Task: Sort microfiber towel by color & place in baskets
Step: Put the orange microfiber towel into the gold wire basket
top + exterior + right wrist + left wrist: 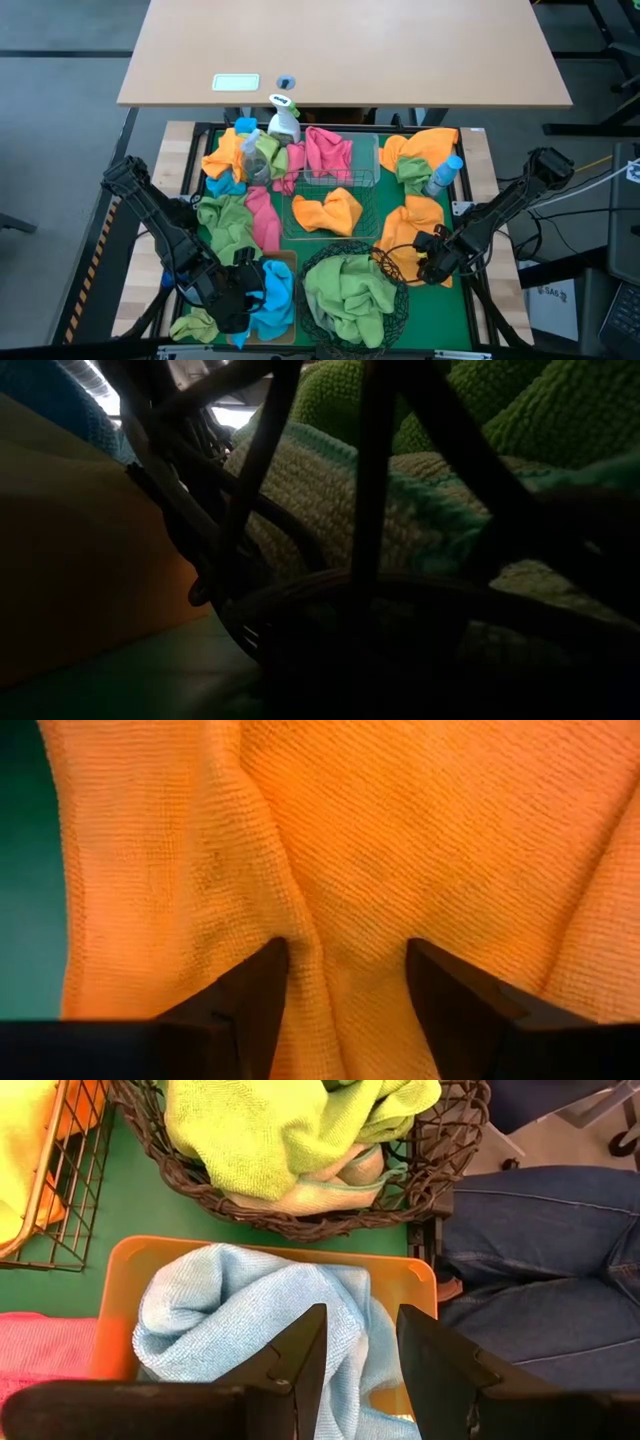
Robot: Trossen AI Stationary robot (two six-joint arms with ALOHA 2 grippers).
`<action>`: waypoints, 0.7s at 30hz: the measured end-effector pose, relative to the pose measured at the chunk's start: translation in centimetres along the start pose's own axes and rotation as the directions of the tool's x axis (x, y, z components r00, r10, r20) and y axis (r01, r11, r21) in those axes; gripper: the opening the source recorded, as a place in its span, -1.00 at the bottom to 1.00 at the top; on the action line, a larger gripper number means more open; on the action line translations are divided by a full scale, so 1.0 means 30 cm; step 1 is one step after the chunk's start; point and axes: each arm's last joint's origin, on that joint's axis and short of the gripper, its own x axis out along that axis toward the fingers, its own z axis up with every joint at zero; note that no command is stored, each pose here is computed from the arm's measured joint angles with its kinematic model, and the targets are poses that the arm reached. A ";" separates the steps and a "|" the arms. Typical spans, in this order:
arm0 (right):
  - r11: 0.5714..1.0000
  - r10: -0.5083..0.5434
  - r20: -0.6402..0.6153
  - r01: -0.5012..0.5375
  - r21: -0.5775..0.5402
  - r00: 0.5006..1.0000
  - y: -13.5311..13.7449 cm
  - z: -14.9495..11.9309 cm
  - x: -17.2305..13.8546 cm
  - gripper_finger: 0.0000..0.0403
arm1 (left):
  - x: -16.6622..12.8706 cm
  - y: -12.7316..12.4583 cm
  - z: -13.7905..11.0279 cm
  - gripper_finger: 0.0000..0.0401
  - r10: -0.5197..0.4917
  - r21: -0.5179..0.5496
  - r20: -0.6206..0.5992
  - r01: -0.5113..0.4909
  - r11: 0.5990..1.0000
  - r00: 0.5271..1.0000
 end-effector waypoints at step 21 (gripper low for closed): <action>1.000 -0.023 -0.029 0.023 -0.010 0.999 0.068 0.044 -0.131 -0.95 | 0.002 0.007 0.008 -0.41 0.022 0.084 0.021 -0.023 0.996 1.000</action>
